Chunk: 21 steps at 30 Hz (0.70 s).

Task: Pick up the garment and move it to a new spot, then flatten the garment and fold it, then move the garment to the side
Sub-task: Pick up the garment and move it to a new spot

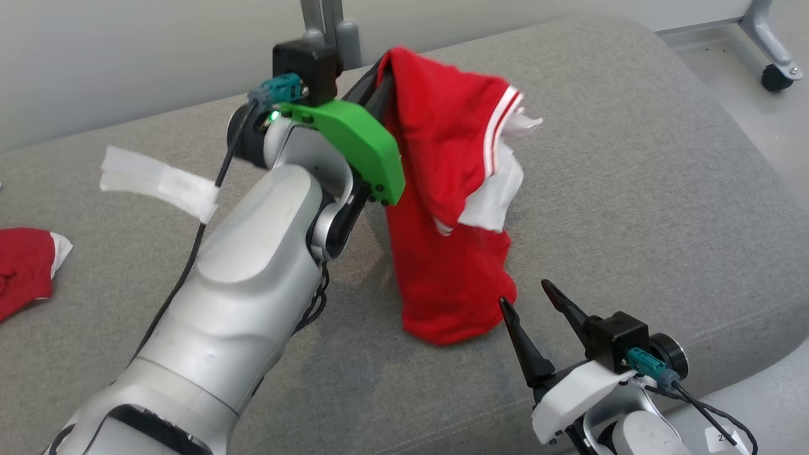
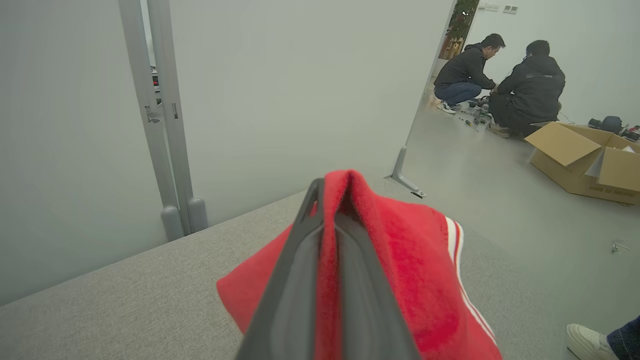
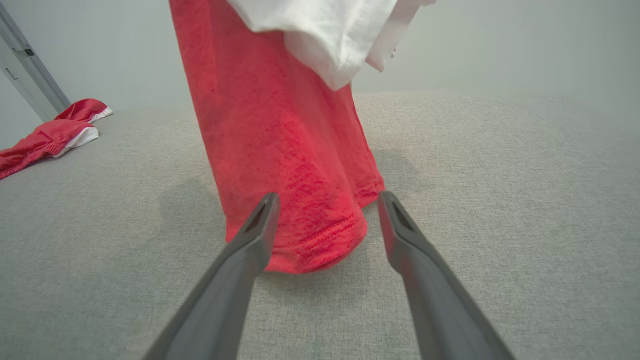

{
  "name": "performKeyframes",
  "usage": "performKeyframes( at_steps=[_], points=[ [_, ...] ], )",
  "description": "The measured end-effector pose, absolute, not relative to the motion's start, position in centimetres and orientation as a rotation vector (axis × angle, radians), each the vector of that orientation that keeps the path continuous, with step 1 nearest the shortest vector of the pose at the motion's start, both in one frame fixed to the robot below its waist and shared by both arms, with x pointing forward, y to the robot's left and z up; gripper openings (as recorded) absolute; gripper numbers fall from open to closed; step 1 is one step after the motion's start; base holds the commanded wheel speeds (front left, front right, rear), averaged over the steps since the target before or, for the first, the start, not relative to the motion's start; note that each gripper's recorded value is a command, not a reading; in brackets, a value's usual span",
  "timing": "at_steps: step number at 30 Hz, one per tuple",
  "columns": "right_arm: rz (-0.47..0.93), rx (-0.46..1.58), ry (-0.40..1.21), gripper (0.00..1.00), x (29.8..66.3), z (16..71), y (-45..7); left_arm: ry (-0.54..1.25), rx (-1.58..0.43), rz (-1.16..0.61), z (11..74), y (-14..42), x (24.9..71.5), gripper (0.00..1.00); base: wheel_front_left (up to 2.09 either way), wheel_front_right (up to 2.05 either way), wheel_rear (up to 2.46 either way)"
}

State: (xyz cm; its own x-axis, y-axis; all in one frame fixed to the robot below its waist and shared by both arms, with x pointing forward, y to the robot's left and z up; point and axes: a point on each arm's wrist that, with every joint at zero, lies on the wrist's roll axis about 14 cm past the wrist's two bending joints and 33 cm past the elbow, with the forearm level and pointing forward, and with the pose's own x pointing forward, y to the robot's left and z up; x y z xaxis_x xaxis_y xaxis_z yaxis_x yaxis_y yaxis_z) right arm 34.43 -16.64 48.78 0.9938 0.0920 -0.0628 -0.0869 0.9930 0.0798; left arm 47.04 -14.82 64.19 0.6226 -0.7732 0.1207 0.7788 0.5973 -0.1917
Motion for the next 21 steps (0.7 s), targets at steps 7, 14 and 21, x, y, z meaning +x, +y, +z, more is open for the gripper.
performKeyframes(
  at_steps=[7,14,21],
  points=[
    [0.137,0.085,0.074,1.0,35.7,48.4,-15.2,0.198,-0.167,-0.656,53.9,-7.2,50.2,0.0,0.0,0.0,0.0],
    [0.188,0.087,0.08,1.0,36.6,48.2,-13.7,0.361,-0.118,-0.381,47.0,2.2,50.9,1.0,0.0,0.0,0.0],
    [0.215,0.089,0.068,1.0,37.0,48.6,-12.8,0.431,-0.122,-0.257,44.4,7.1,49.6,1.0,0.0,0.0,0.0]
  ],
)
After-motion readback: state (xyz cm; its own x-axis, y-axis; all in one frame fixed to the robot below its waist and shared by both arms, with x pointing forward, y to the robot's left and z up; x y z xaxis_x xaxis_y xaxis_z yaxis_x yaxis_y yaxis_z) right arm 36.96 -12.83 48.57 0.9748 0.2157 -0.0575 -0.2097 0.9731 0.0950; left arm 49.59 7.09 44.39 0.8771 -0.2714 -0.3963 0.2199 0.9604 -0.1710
